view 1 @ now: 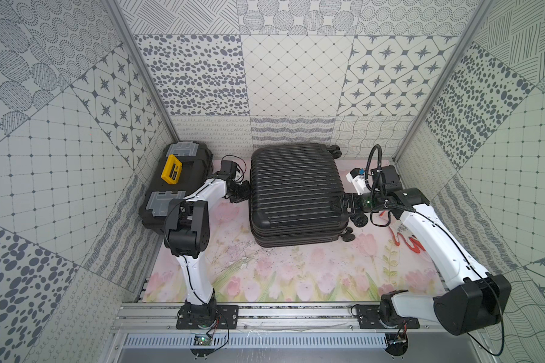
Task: Close the suitcase zippers
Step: Adjust the suitcase at the center of the board, then zip the zipper on the suitcase.
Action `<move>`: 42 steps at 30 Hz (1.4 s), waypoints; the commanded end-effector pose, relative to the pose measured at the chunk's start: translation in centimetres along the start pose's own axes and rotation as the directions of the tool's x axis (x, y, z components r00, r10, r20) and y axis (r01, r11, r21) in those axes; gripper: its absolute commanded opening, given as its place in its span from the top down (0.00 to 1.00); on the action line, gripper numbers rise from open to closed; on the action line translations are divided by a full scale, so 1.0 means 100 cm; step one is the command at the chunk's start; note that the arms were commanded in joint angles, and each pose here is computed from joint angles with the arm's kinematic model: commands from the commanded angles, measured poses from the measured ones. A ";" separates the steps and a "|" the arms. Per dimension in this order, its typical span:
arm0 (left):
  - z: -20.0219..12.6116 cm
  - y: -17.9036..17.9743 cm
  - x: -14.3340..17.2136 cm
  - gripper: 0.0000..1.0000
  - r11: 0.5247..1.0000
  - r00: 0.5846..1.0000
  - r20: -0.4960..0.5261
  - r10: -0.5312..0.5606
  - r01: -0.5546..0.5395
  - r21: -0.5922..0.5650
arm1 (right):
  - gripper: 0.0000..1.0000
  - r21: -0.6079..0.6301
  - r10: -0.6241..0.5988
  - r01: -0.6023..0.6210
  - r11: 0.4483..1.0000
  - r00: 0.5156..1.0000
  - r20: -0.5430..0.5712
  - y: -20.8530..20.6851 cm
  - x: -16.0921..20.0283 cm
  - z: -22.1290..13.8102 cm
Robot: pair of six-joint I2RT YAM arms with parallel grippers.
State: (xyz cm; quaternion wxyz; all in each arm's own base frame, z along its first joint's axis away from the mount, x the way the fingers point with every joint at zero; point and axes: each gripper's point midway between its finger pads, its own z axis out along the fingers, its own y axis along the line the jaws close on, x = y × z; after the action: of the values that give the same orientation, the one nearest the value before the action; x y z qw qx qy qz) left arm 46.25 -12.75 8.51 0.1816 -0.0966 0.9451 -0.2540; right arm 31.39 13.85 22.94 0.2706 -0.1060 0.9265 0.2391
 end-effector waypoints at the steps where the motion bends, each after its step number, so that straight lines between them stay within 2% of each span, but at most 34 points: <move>1: -0.008 -0.017 -0.017 0.73 0.997 0.998 0.059 0.017 -0.021 0.072 | 0.02 0.067 0.037 -0.040 0.997 0.998 0.041 -0.012 -0.011 -0.012; 9: -0.015 0.000 0.019 0.67 0.998 0.996 -0.062 0.065 -0.065 0.001 | 0.02 0.064 0.026 -0.030 0.997 0.997 0.066 -0.012 -0.022 -0.018; 18: 0.004 0.011 0.049 0.68 0.992 0.986 -0.139 0.092 -0.103 -0.075 | 0.02 0.070 -0.001 -0.004 0.998 0.998 0.062 -0.010 -0.024 -0.024; 24: 0.007 0.033 0.063 0.75 0.984 0.986 -0.155 0.054 -0.079 -0.161 | 0.02 0.059 0.006 -0.009 0.998 0.998 0.066 -0.006 -0.026 -0.029; 28: 0.007 0.039 0.068 0.92 0.983 0.988 -0.147 0.048 -0.073 -0.166 | 0.02 0.050 -0.001 -0.002 0.999 0.997 0.075 0.000 -0.027 -0.038; 33: -0.005 0.045 0.056 1.00 0.982 0.992 -0.122 0.038 -0.060 -0.181 | 0.02 0.022 -0.053 0.051 0.998 0.994 0.098 0.012 -0.018 -0.056; 38: -0.009 0.056 0.052 1.00 0.981 0.992 -0.126 -0.008 -0.017 -0.191 | 0.02 -0.073 -0.109 0.123 0.990 0.981 0.163 0.038 0.011 -0.070; 42: -0.008 0.059 0.052 1.00 0.979 0.990 -0.135 -0.032 0.003 -0.206 | 0.02 -0.146 -0.125 0.162 0.976 0.964 0.233 0.058 0.035 -0.059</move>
State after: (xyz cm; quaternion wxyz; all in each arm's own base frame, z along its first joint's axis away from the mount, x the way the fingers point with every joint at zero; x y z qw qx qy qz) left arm 43.41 -11.29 6.68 0.1707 -0.0694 0.9585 -0.2176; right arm 24.40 13.93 27.78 0.3579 -0.1517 0.8802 0.2721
